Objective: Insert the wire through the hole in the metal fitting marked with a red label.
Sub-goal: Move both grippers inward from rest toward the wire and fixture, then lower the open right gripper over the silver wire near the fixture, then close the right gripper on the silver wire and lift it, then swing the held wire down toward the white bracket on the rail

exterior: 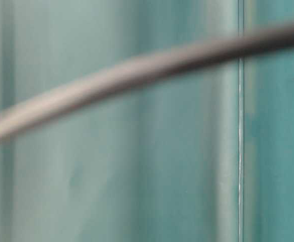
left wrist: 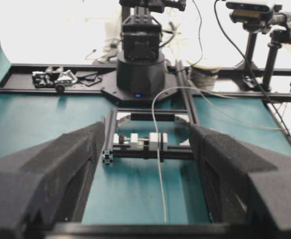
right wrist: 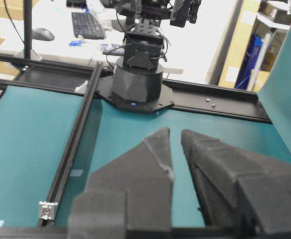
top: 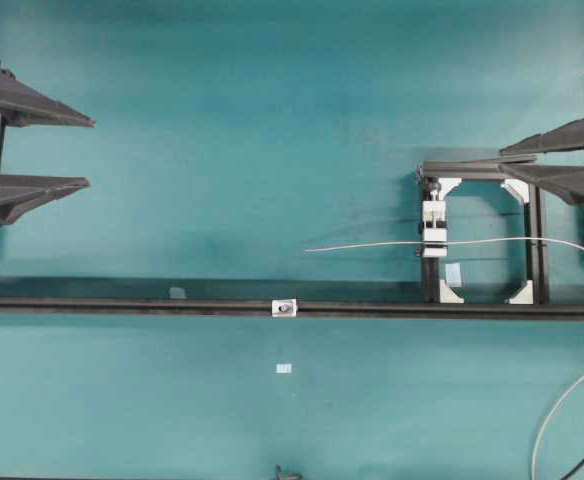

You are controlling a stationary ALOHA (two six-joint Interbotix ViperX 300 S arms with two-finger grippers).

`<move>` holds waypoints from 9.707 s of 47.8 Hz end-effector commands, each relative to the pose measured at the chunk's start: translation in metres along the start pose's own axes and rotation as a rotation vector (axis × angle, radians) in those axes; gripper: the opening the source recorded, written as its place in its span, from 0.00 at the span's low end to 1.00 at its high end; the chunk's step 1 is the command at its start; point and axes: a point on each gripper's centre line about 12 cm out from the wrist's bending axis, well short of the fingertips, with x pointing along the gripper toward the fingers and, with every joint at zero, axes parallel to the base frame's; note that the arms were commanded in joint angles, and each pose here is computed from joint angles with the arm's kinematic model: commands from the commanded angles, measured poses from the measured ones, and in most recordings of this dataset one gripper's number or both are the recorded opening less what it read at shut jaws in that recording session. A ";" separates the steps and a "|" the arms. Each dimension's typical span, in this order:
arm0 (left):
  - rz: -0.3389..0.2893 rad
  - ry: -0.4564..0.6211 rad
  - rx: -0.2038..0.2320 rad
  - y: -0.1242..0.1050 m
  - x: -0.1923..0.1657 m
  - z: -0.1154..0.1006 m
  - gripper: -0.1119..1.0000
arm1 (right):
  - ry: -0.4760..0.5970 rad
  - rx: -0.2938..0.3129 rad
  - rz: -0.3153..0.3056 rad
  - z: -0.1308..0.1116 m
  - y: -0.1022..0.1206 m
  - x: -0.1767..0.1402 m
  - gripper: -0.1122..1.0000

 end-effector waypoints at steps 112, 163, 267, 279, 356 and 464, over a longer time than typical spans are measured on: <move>0.014 0.361 -0.010 0.001 0.052 -0.103 0.56 | 0.468 0.252 -0.065 -0.090 -0.001 0.085 0.72; 0.035 0.541 -0.021 0.005 0.071 -0.151 0.56 | 0.658 0.263 -0.068 -0.148 0.009 0.104 0.72; 0.035 0.555 -0.021 0.006 0.071 -0.155 0.55 | 0.791 0.259 -0.056 -0.186 0.021 0.118 0.67; 0.035 0.554 -0.021 0.006 0.071 -0.155 0.55 | 0.789 0.259 -0.055 -0.186 0.021 0.118 0.67; 0.040 0.541 -0.040 0.006 0.074 -0.152 0.48 | 0.738 0.246 -0.038 -0.164 0.022 0.117 0.09; -0.179 0.392 -0.094 -0.064 0.069 -0.140 0.49 | 0.500 0.368 0.110 -0.141 0.087 0.098 0.09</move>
